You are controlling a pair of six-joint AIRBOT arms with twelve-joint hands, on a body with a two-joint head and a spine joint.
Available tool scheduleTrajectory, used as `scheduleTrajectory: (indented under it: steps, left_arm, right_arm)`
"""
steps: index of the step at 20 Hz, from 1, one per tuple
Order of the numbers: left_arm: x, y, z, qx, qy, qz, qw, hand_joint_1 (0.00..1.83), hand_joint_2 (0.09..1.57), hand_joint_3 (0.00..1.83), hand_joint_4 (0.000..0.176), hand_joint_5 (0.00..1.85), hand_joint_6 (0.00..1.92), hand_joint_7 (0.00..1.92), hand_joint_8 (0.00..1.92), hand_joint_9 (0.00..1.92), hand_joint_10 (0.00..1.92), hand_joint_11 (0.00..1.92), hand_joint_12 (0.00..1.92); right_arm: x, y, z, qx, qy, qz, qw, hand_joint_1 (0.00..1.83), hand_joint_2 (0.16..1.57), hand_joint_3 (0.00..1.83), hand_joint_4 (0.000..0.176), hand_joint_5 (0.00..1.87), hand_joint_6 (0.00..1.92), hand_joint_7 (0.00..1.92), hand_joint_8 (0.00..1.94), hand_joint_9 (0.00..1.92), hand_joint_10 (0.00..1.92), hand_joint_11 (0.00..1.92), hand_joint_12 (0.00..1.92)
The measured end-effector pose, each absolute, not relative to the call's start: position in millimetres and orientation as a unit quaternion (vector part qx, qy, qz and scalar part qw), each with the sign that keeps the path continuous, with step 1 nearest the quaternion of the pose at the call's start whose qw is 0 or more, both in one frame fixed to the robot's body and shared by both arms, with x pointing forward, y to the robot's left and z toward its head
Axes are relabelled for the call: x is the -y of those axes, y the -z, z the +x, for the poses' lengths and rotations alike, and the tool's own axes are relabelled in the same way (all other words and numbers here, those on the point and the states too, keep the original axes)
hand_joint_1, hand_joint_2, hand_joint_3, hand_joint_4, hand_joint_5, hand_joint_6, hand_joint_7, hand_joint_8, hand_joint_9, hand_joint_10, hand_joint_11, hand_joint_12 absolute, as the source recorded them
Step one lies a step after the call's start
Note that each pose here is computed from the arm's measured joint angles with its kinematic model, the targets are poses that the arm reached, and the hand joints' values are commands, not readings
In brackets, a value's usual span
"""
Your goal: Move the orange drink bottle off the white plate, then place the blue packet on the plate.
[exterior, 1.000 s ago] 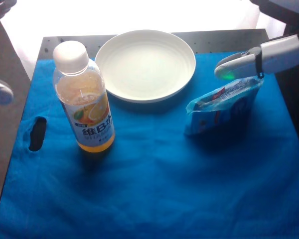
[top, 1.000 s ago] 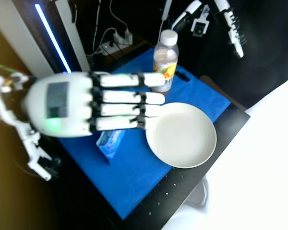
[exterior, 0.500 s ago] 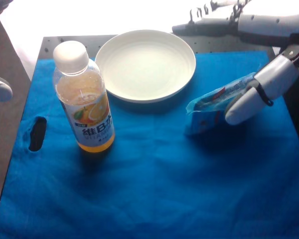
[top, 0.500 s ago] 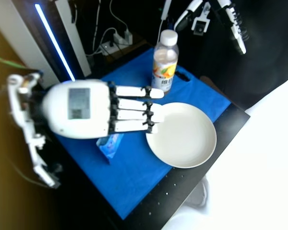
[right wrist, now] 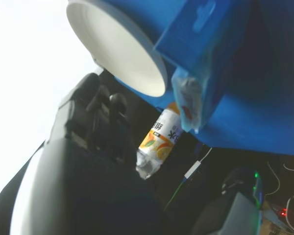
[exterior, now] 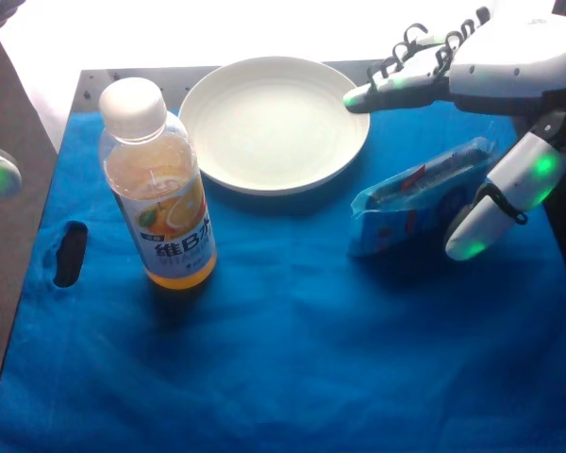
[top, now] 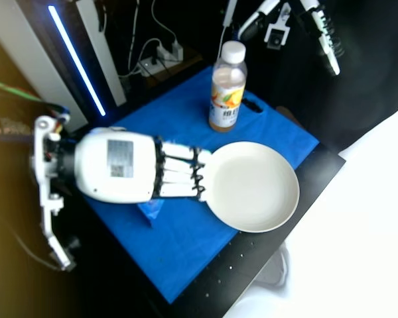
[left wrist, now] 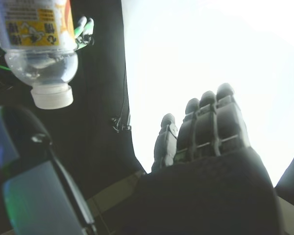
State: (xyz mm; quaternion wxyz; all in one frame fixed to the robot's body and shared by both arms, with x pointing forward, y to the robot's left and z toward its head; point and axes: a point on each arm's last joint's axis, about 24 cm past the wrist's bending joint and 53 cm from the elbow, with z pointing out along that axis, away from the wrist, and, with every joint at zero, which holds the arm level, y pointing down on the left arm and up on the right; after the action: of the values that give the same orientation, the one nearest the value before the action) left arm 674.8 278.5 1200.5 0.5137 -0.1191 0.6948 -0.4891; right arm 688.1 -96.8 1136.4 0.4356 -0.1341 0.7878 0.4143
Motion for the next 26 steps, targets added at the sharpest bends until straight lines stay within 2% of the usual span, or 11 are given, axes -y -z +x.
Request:
scheduleTrajectory:
  steps: [1, 2, 10, 13, 14, 18, 20, 22, 23, 25, 26]
  left_arm:
    - [-279, -1201, 675, -0.694, 0.489, -0.119, 0.514, 0.87, 0.61, 0.01, 0.176, 0.00, 0.00, 0.00, 0.00, 0.00, 0.00, 0.00, 0.00]
    - [-279, -1201, 675, -0.693, 0.490, -0.120, 0.514, 0.87, 0.63, 0.01, 0.176, 0.00, 0.00, 0.00, 0.00, 0.00, 0.00, 0.00, 0.00]
    - [-278, -1206, 674, -0.686, 0.497, -0.120, 0.517, 0.85, 0.64, 0.01, 0.176, 0.00, 0.00, 0.00, 0.00, 0.00, 0.00, 0.00, 0.00]
    - [-279, -1206, 674, -0.684, 0.499, -0.122, 0.518, 0.85, 0.64, 0.01, 0.176, 0.00, 0.00, 0.00, 0.00, 0.00, 0.00, 0.00, 0.00]
    - [-278, -1206, 674, -0.685, 0.498, -0.121, 0.518, 0.85, 0.65, 0.01, 0.176, 0.00, 0.00, 0.00, 0.00, 0.00, 0.00, 0.00, 0.00]
    - [-277, -1206, 673, -0.684, 0.500, -0.121, 0.517, 0.87, 0.66, 0.01, 0.176, 0.00, 0.00, 0.00, 0.00, 0.00, 0.00, 0.00, 0.00]
    - [-277, -1204, 673, -0.687, 0.498, -0.121, 0.515, 0.86, 0.66, 0.01, 0.176, 0.00, 0.00, 0.00, 0.00, 0.00, 0.00, 0.00, 0.00]
    - [-277, -1203, 673, -0.687, 0.497, -0.120, 0.515, 0.84, 0.65, 0.01, 0.176, 0.00, 0.00, 0.00, 0.00, 0.00, 0.00, 0.00, 0.00]
    - [-277, -1203, 673, -0.687, 0.498, -0.121, 0.516, 0.84, 0.63, 0.00, 0.176, 0.00, 0.00, 0.00, 0.00, 0.00, 0.00, 0.00, 0.00]
    - [-276, -1202, 672, -0.688, 0.498, -0.120, 0.515, 0.86, 0.62, 0.00, 0.176, 0.00, 0.00, 0.00, 0.00, 0.00, 0.00, 0.00, 0.00]
    - [-276, -1202, 672, -0.688, 0.498, -0.120, 0.515, 0.87, 0.61, 0.00, 0.176, 0.00, 0.00, 0.00, 0.00, 0.00, 0.00, 0.00, 0.00]
  right_arm:
    - [98, -1136, 689, -0.789, -0.411, -0.134, 0.437, 0.53, 0.56, 0.00, 0.004, 0.24, 0.00, 0.28, 0.00, 0.17, 0.00, 0.00, 0.58]
    - [98, -1134, 691, -0.790, -0.408, -0.133, 0.438, 0.55, 0.56, 0.00, 0.000, 0.26, 0.00, 0.29, 0.00, 0.19, 0.01, 0.00, 0.62]
    - [106, -1123, 698, -0.804, -0.388, -0.125, 0.433, 0.79, 0.69, 0.01, 0.000, 0.41, 0.01, 0.40, 0.01, 0.31, 0.01, 0.00, 0.79]
    - [112, -1112, 700, -0.815, -0.377, -0.122, 0.424, 0.72, 0.66, 0.00, 0.000, 0.44, 0.00, 0.44, 0.00, 0.34, 0.00, 0.00, 0.96]
    - [112, -1106, 698, -0.818, -0.371, -0.126, 0.420, 0.73, 0.66, 0.00, 0.007, 0.43, 0.00, 0.43, 0.00, 0.30, 0.00, 0.00, 0.88]
    - [109, -1100, 695, -0.821, -0.370, -0.131, 0.415, 0.78, 0.70, 0.00, 0.030, 0.46, 0.00, 0.44, 0.00, 0.31, 0.01, 0.00, 0.95]
    - [108, -1098, 694, -0.822, -0.370, -0.132, 0.413, 0.84, 0.72, 0.00, 0.010, 0.52, 0.01, 0.52, 0.01, 0.40, 0.02, 0.00, 1.07]
    - [107, -1096, 694, -0.823, -0.368, -0.135, 0.411, 0.90, 0.79, 0.00, 0.016, 0.62, 0.01, 0.72, 0.02, 0.52, 0.02, 0.01, 1.17]
    - [104, -1094, 693, -0.823, -0.368, -0.138, 0.410, 0.97, 0.85, 0.00, 0.000, 0.71, 0.02, 0.82, 0.02, 0.63, 0.04, 0.07, 1.23]
    - [100, -1093, 691, -0.823, -0.370, -0.140, 0.408, 1.06, 0.90, 0.00, 0.000, 0.86, 0.02, 0.96, 0.02, 0.79, 0.07, 0.14, 1.35]
    - [99, -1093, 691, -0.823, -0.371, -0.140, 0.407, 1.10, 1.02, 0.02, 0.000, 1.05, 0.62, 1.08, 0.03, 0.94, 0.14, 0.13, 1.49]
